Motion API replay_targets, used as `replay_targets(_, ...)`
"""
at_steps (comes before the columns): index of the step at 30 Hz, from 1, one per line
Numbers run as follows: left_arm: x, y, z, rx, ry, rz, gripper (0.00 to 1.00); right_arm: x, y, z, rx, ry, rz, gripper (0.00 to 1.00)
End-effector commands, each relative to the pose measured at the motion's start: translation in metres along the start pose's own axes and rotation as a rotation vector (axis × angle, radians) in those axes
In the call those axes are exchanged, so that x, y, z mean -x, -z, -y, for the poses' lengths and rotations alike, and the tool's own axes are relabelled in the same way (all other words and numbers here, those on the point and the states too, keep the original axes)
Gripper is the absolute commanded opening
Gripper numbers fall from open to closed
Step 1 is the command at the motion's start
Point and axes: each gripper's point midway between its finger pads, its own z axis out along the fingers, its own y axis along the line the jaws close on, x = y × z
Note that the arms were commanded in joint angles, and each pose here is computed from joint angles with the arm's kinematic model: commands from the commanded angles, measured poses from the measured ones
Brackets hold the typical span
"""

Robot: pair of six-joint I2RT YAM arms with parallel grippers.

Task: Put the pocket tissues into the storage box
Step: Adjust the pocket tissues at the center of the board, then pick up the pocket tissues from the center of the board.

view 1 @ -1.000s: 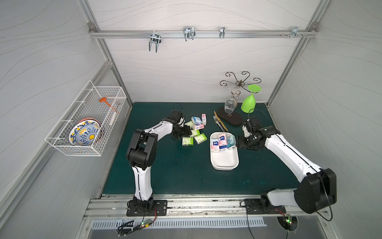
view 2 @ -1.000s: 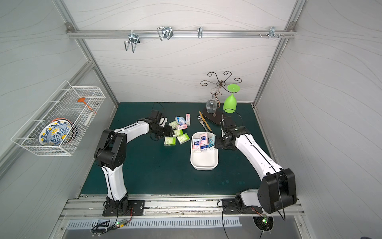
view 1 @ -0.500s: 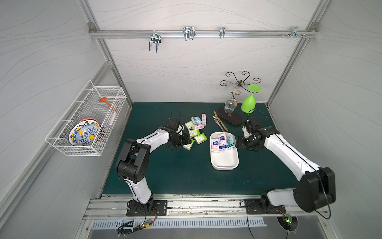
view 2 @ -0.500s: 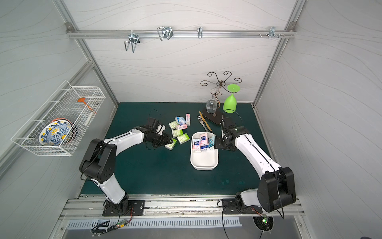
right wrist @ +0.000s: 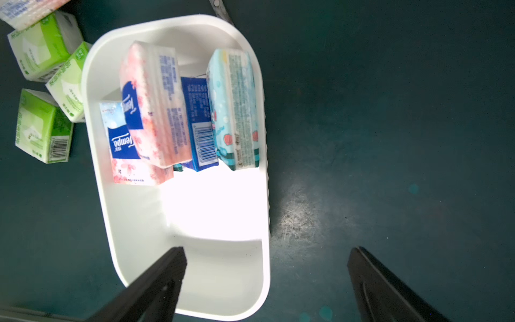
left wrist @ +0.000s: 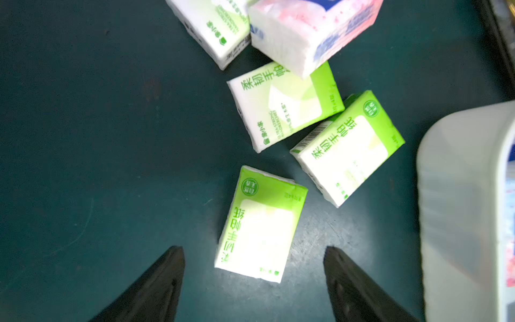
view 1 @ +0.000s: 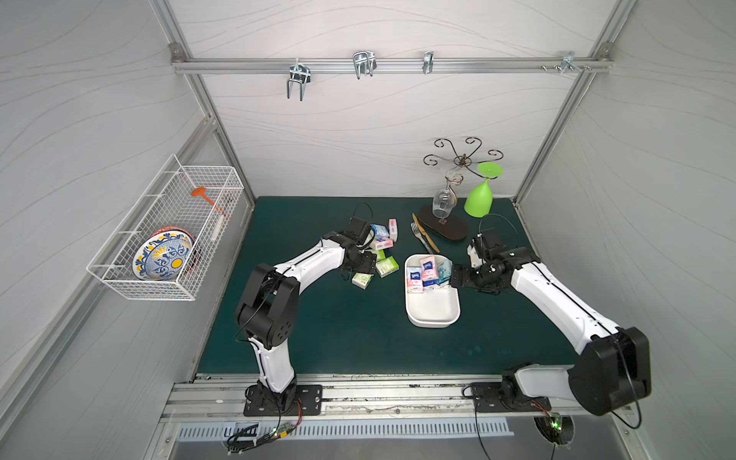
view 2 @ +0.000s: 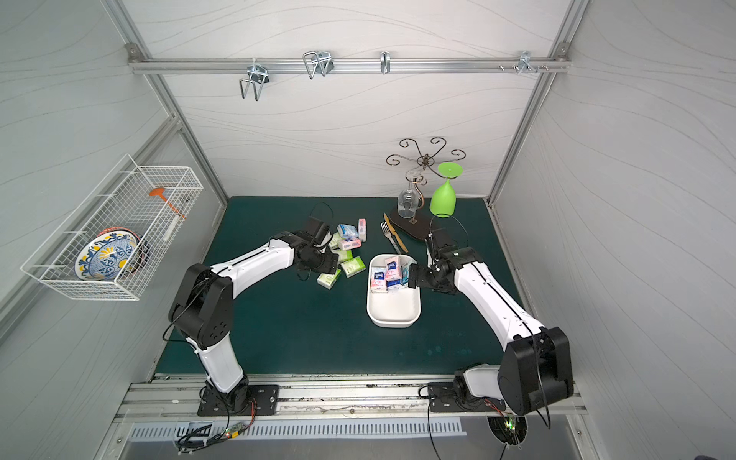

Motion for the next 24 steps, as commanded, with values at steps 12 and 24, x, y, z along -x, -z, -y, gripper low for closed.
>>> replay_targets(12,-0.008,-0.040,-0.002,0.074,-0.122,-0.100,0.79,0.001,0.005,-0.001,0.014,-0.006,0.009,0.97)
replay_targets(24,-0.015,-0.040,0.003,0.043,-0.098,-0.116,0.49,0.002,0.006,0.000,0.007,-0.013,0.011,0.97)
